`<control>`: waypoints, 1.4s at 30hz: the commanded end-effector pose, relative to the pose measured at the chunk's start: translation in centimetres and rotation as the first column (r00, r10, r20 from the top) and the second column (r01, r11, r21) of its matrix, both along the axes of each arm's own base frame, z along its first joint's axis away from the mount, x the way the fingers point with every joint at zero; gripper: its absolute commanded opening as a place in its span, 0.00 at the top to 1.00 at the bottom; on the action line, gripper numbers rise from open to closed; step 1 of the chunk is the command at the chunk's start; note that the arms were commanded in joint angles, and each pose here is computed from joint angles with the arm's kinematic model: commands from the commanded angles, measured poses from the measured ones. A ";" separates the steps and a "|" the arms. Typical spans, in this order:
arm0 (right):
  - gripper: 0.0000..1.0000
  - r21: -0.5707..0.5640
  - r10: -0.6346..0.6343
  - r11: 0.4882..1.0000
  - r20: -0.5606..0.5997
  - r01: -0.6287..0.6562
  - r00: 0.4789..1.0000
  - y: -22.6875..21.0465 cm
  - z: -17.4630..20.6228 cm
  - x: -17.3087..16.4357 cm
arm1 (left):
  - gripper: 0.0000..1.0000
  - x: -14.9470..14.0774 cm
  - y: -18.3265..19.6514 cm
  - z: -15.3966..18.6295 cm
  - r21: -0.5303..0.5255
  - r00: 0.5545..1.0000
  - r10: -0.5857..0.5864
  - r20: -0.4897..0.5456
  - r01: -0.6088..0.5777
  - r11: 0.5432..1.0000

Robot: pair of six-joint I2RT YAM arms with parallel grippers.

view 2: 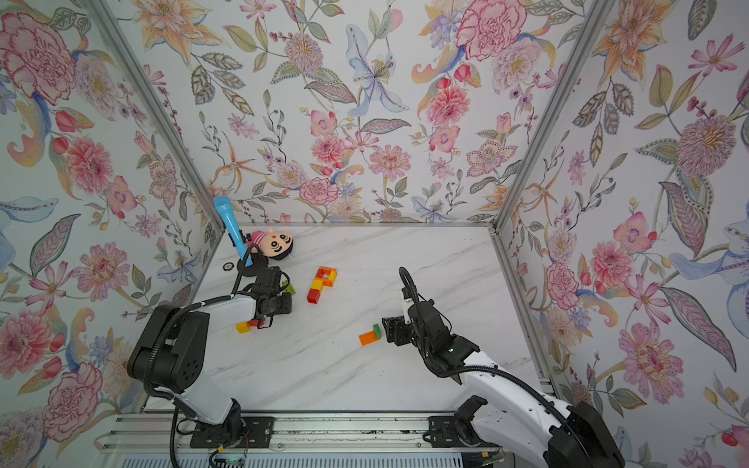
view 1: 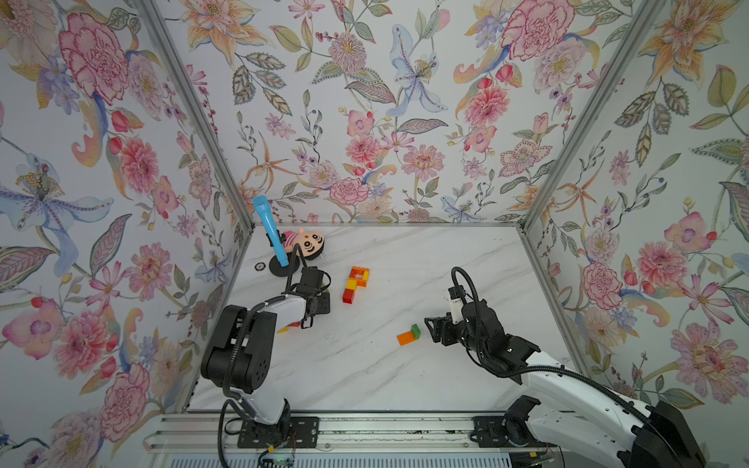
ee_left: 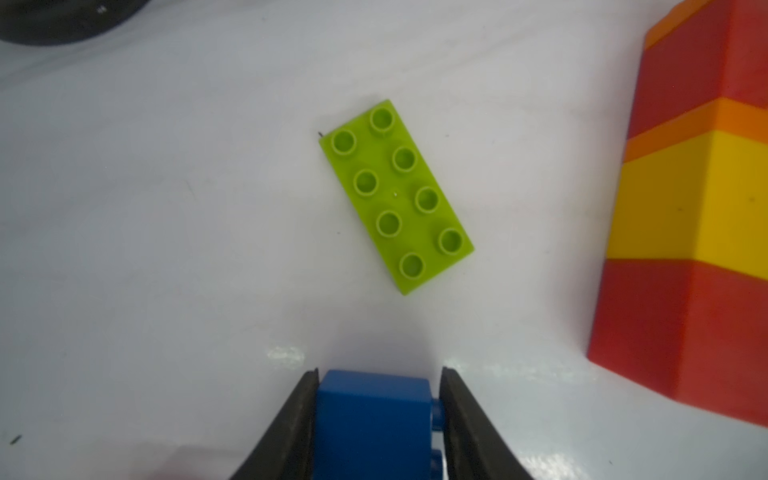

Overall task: Assemble the letter p with lego
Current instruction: Pick up the lego brick from the center of the board.

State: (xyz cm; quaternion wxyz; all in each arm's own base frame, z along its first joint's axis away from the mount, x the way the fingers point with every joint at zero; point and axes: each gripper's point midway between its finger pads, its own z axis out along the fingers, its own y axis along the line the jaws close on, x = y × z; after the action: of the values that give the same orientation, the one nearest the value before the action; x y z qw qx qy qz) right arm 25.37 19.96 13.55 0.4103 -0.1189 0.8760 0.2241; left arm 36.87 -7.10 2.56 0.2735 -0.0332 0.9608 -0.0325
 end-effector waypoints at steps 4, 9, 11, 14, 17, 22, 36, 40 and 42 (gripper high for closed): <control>0.22 0.270 0.060 0.959 0.092 -0.083 0.994 4.2 3.5 -0.9 | 0.65 -1.5 -4.6 5.2 -0.314 0.994 0.027 0.108 0.008 0.949; 0.22 0.314 0.092 0.938 0.185 -0.147 0.978 7.2 4.3 -2.1 | 0.65 -2.8 -7.2 9.3 -0.485 0.978 0.095 0.188 0.008 0.874; 0.22 0.337 0.092 0.926 0.228 -0.167 0.969 8.2 4.4 -2.5 | 0.65 -3.4 -8.5 10.8 -0.553 0.970 0.121 0.208 0.015 0.833; 0.23 0.350 0.108 0.916 0.258 -0.197 0.960 10.1 4.4 -2.7 | 0.65 -4.1 -10.7 12.6 -0.622 0.963 0.145 0.227 0.029 0.782; 0.24 0.357 0.135 0.901 0.306 -0.245 0.942 12.5 4.8 -3.2 | 0.66 -4.8 -13.0 13.8 -0.693 0.961 0.155 0.230 0.050 0.719; 0.27 0.355 0.114 0.906 0.321 -0.231 0.940 14.6 4.5 -2.9 | 0.68 -5.9 -15.3 14.7 -0.763 0.962 0.167 0.216 0.060 0.643; 0.47 0.314 -0.003 0.942 0.369 -0.121 0.930 16.3 3.9 0.0 | 0.70 -7.8 -18.1 15.3 -0.793 0.968 0.148 0.205 0.075 0.605; 0.52 0.305 -0.050 0.949 0.395 -0.079 0.917 16.0 4.2 0.8 | 0.70 -8.0 -17.7 14.6 -0.782 0.968 0.165 0.189 0.047 0.621; 0.54 0.286 -0.043 0.954 0.414 -0.085 0.909 16.5 4.4 1.0 | 0.70 -8.2 -17.7 14.5 -0.791 0.968 0.169 0.186 0.045 0.611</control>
State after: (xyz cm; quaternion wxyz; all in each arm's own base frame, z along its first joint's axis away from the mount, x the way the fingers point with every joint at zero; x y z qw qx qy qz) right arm 25.73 36.04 16.27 0.5691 -0.1211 0.7420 0.3330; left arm 29.01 -25.15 17.03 0.3419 -0.1666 0.8112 -0.4441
